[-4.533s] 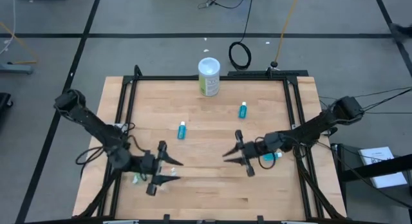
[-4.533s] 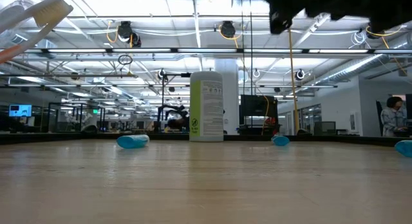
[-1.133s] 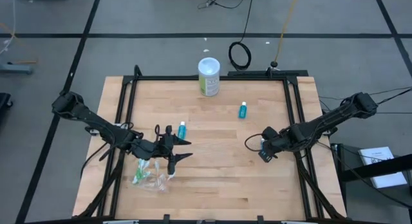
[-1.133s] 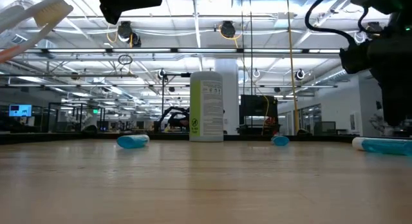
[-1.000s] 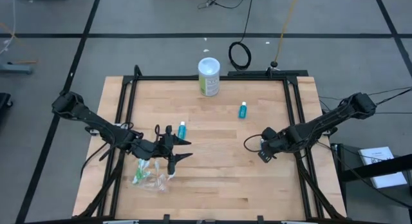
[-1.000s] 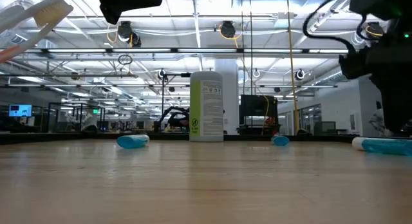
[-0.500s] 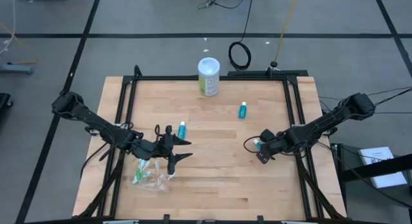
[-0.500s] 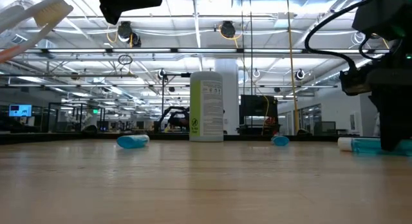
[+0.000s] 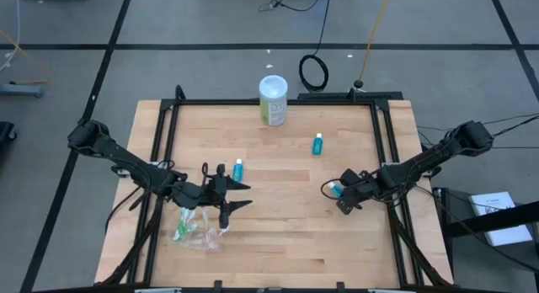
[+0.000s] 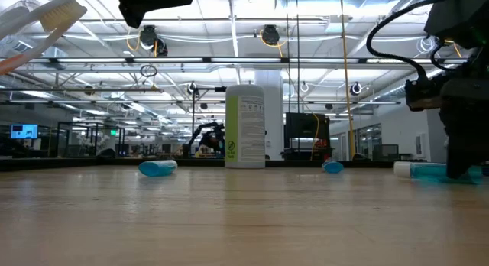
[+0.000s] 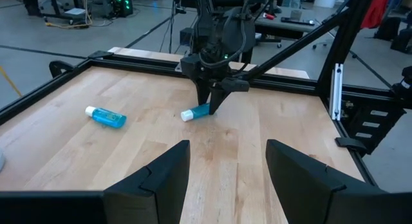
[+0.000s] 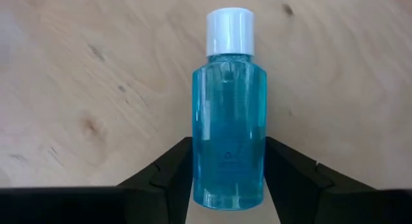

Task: Pick & Place toothbrushing station
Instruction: Put the blue mouthwash into the transparent organizer

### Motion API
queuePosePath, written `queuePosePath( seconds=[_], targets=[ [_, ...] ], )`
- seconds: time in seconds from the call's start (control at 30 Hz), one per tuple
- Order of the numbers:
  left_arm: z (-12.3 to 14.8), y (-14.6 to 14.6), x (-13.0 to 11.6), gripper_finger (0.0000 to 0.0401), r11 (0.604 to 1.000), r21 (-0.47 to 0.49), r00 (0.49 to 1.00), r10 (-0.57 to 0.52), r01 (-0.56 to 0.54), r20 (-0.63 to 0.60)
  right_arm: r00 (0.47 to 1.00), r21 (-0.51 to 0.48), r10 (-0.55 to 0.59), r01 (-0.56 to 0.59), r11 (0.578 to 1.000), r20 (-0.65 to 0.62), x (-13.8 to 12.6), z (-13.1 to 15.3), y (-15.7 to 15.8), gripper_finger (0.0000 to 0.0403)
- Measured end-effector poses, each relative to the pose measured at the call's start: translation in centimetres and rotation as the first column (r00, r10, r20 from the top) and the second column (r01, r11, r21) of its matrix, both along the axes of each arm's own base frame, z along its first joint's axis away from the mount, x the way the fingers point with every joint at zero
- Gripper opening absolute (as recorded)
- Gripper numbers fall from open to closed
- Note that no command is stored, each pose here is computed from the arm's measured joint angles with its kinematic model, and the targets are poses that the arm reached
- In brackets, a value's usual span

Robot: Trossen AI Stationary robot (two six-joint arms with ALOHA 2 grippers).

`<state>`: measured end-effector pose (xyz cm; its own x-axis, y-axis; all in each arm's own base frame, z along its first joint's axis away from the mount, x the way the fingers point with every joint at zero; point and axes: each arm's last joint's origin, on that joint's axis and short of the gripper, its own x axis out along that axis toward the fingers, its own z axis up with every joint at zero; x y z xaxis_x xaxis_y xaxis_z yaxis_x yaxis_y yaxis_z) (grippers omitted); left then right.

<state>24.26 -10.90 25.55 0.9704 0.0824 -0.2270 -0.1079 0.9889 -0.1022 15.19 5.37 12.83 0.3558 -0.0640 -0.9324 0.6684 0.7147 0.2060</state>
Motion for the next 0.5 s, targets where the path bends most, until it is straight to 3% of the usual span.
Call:
queuePosePath(
  seconds=[0.17,0.27,0.37,0.5],
  targets=[
    [0.4,-0.1,0.1,0.0212,1.000,-0.022,0.999,0.000,0.001,0.040,0.963,-0.124,0.082,-0.051,0.991,0.258,1.6,1.4,0.1,0.0161],
    [0.7,0.0,0.2,0.0212,0.998,-0.058,0.998,0.011,-0.007,0.067,0.874,-0.229,0.205,-0.111,0.967,0.440,3.3,2.9,0.6,0.0162],
    [0.9,0.5,0.5,0.0212,0.988,-0.156,0.995,0.031,-0.016,0.096,0.763,-0.369,0.334,-0.135,0.920,0.554,4.6,4.2,1.0,0.0163],
    [1.3,1.8,1.2,0.0212,0.948,-0.318,0.991,0.035,0.008,0.128,0.649,-0.545,0.468,-0.097,0.833,0.600,5.8,5.7,1.3,0.0164]
  ],
)
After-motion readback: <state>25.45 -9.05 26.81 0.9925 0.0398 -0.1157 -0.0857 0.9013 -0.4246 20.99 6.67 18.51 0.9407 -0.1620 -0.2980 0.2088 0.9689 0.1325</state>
